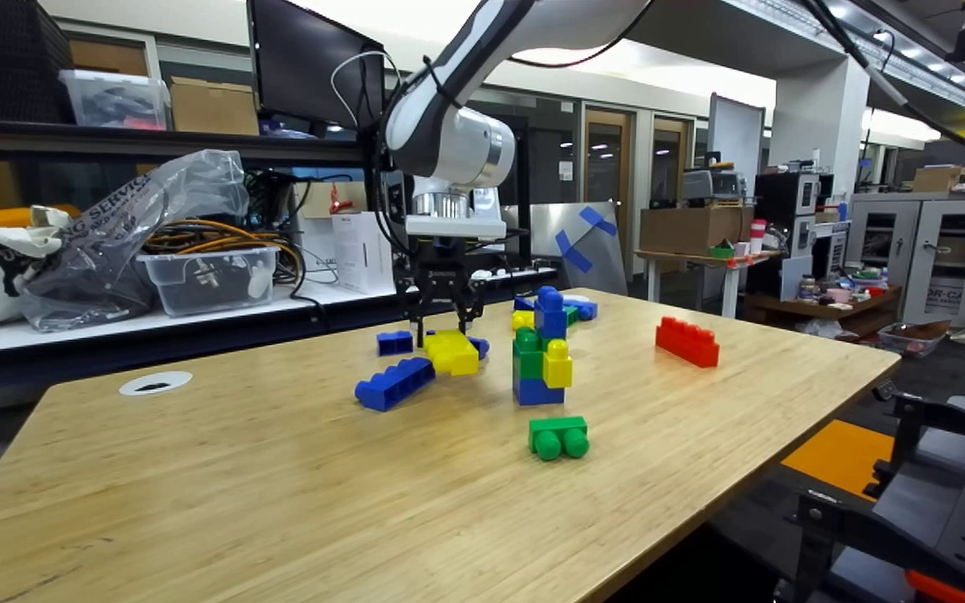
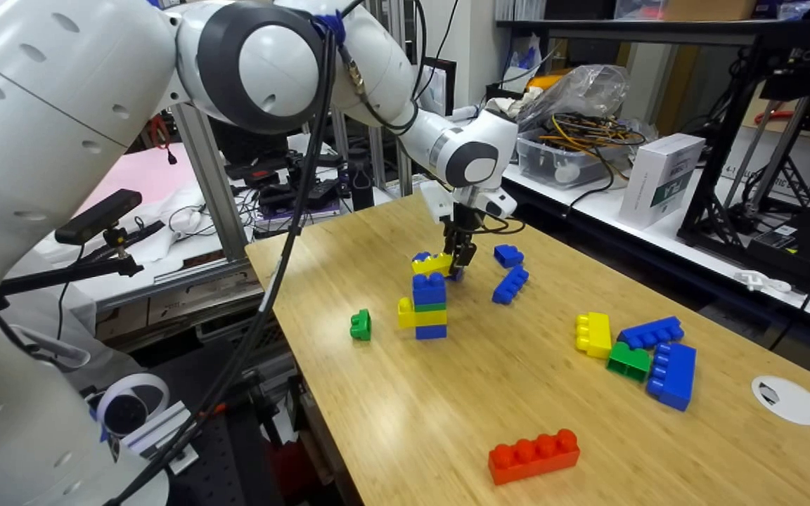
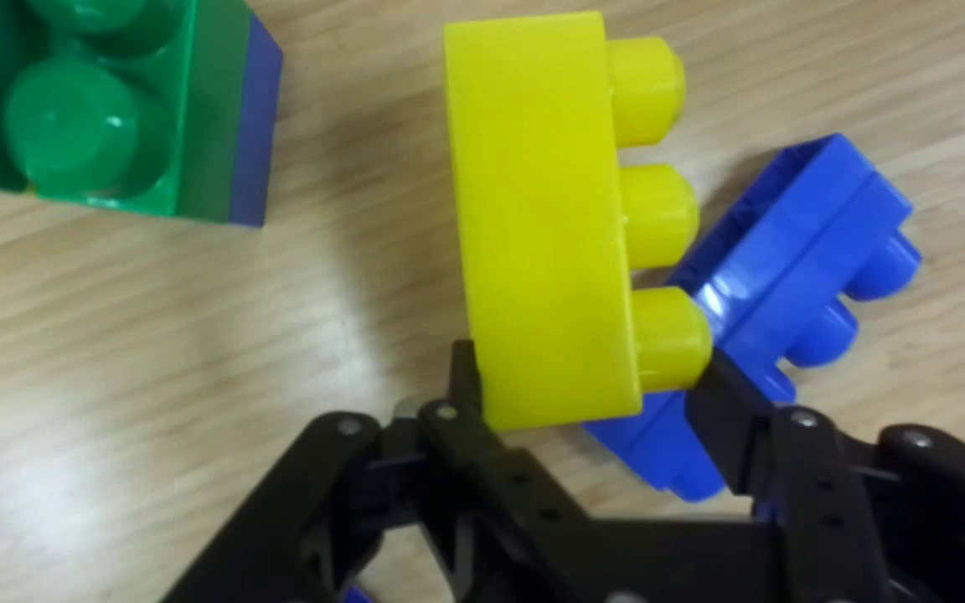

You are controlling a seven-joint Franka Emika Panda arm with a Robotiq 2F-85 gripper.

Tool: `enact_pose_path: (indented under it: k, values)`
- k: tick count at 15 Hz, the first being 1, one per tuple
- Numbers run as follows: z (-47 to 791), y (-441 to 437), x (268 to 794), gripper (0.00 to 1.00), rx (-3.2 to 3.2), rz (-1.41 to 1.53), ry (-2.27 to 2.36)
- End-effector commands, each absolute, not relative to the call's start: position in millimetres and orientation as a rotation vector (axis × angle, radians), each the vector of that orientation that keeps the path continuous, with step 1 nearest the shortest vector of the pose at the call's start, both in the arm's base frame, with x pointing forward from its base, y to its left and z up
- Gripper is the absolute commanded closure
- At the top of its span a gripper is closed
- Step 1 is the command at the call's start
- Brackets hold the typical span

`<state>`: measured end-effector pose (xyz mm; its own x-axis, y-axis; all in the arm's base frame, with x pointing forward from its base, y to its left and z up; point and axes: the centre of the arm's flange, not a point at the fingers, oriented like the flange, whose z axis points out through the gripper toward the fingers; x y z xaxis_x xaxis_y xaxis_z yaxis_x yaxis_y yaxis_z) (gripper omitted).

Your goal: Pick the yellow block and stack it on the green block

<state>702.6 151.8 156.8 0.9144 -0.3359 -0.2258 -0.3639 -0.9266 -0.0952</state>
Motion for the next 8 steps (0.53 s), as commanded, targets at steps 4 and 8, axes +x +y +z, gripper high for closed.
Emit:
enact_pose_path:
  k: [4,8]
  values:
    - [216,103,696,0.62,-2.722,0.145,0.383]
    - [216,56,674,0.62,-2.567,0.008,0.396]
